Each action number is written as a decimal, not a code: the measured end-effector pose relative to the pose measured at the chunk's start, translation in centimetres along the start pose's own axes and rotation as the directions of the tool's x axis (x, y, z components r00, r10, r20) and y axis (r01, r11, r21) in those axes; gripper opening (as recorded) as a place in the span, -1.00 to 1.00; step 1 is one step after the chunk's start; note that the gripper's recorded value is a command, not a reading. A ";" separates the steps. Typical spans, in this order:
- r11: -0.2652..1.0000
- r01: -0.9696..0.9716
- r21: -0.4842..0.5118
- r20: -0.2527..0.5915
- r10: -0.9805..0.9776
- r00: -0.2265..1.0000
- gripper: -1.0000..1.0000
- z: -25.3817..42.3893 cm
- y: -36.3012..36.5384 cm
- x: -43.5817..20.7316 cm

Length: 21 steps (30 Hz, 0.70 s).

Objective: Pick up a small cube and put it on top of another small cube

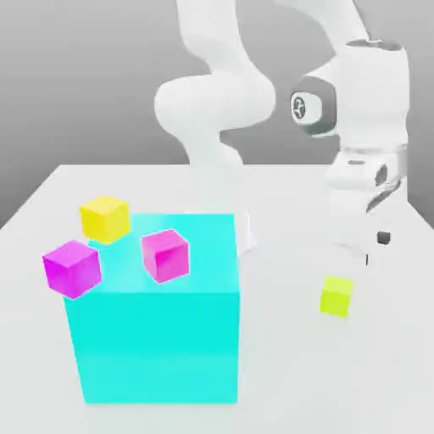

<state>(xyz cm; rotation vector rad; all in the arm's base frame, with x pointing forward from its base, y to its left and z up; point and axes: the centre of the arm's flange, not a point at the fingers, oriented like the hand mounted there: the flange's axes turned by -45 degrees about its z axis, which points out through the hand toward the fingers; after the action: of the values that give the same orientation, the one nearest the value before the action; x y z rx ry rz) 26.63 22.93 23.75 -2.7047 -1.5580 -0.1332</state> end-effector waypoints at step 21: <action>0.991 0.128 0.040 0.078 -0.131 0.988 -1.00 8.4 -4.0 -3.0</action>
<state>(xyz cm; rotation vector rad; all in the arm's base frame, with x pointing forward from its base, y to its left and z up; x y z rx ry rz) 22.23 22.84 14.98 -2.6124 -1.7410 0.0012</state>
